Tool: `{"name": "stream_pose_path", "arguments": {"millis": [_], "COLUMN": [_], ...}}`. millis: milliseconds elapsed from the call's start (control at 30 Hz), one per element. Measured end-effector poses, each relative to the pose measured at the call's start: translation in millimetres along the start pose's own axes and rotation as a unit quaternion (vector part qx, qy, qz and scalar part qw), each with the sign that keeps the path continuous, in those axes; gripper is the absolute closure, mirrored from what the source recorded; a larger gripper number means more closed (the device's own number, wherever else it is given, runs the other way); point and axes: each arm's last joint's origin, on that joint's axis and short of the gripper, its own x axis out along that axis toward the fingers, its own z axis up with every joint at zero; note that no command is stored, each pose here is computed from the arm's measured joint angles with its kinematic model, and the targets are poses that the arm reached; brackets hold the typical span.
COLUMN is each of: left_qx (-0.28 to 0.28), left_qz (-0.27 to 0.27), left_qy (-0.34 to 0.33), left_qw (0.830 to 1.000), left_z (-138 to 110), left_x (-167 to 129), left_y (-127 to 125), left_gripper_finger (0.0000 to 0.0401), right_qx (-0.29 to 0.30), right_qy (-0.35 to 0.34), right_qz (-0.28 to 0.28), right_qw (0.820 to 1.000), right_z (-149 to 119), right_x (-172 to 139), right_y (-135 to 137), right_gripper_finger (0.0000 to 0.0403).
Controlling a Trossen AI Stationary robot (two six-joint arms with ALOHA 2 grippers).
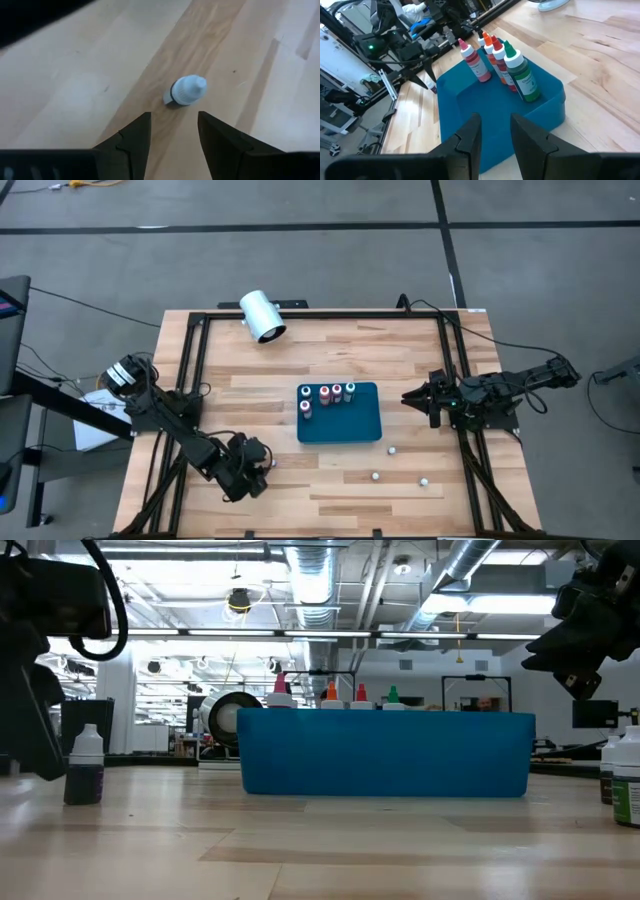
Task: Pick & Place food coloring
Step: Put the small violet food coloring bottle into the blue bin
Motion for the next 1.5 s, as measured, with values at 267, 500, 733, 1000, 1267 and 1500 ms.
{"name": "stream_pose_path", "arguments": {"millis": [267, 500, 733, 1000, 1267, 1500], "left_qx": [0.028, 0.059, 0.062, 0.066, 0.077, 0.088], "left_qz": [0.021, 0.029, 0.004, -0.007, 0.004, 0.003], "left_qy": [0.004, -0.016, 0.001, -0.003, -0.009, -0.005], "left_qw": [0.999, 0.998, 0.998, 0.998, 0.997, 0.996], "left_z": [-1, 0, 0, 4, 13, 18], "left_x": [0, 0, 0, 2, 7, 9], "left_y": [4, 5, 1, -1, 3, 4], "left_gripper_finger": [0.0248, 0.0248, 0.0248, 0.0248, 0.0248, 0.0248], "right_qx": [0.000, 0.000, 0.000, 0.000, 0.009, 0.013], "right_qy": [0.000, 0.000, 0.000, 0.000, 0.000, 0.000], "right_qz": [0.000, 0.000, 0.000, 0.000, 0.000, 0.000], "right_qw": [1.000, 1.000, 1.000, 1.000, 1.000, 1.000], "right_z": [0, 0, 0, 0, 0, 0], "right_x": [0, 0, 0, 0, 0, 0], "right_y": [0, 0, 0, 0, 0, 0], "right_gripper_finger": [0.0310, 0.0310, 0.0310, 0.0310, 0.0310, 0.0310]}}
